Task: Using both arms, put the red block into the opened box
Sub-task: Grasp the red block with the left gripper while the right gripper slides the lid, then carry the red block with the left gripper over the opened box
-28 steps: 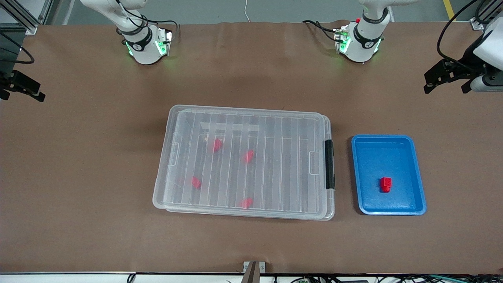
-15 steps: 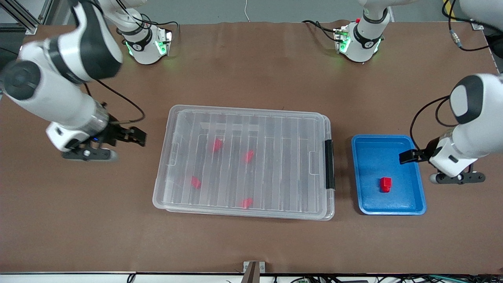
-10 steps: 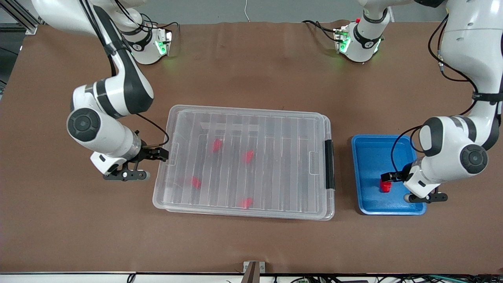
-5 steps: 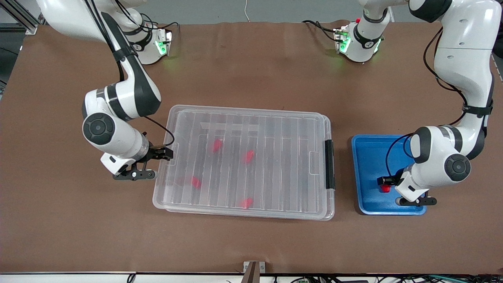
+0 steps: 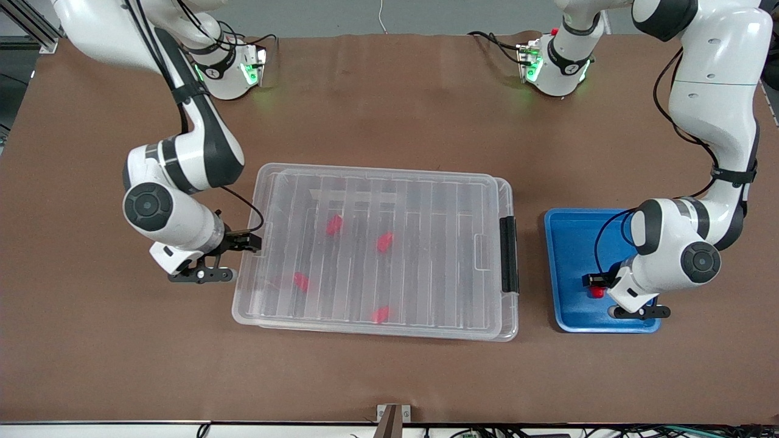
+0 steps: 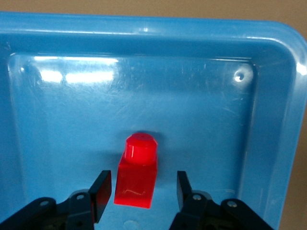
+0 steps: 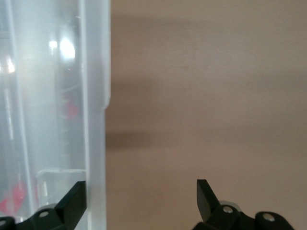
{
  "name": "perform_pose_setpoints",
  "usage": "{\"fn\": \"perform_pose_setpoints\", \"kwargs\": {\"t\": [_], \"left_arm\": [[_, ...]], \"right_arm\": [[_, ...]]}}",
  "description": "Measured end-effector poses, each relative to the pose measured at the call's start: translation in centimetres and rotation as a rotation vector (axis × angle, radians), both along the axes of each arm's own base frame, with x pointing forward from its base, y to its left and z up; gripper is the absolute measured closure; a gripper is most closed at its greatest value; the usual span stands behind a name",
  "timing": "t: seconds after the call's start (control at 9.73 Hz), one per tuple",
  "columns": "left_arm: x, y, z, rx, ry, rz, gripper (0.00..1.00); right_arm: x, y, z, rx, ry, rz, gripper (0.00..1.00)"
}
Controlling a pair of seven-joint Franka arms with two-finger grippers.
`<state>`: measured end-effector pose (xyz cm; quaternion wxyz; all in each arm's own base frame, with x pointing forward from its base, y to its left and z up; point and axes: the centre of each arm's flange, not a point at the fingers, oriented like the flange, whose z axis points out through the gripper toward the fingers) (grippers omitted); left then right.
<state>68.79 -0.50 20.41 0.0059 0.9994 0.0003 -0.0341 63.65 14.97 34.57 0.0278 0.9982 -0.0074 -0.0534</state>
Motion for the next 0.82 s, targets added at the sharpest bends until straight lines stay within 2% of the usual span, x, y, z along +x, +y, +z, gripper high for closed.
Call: {"fn": "perform_pose_setpoints", "kwargs": {"t": [0.21, 0.41, 0.51, 0.72, 0.82], "left_arm": [[0.0, 0.6, 0.0, 0.011, -0.001, -0.001, 0.38], [-0.1, 1.0, -0.5, 0.011, 0.006, 0.003, 0.48], [-0.1, 1.0, -0.7, 0.011, 0.006, 0.003, 0.65], [0.7, 0.9, 0.7, 0.010, -0.025, 0.002, 0.65], [1.1, 0.4, 3.0, 0.011, -0.038, -0.005, 0.65]], "right_arm": [[0.2, -4.0, 0.1, -0.060, 0.034, -0.027, 0.00], [0.3, -6.7, 0.2, -0.092, 0.058, -0.031, 0.00], [0.4, -8.3, 0.2, -0.095, 0.065, -0.025, 0.00], [0.7, -12.5, 0.7, -0.086, 0.068, -0.032, 0.00], [0.7, -14.0, 1.0, -0.083, 0.065, -0.043, 0.00]]}}
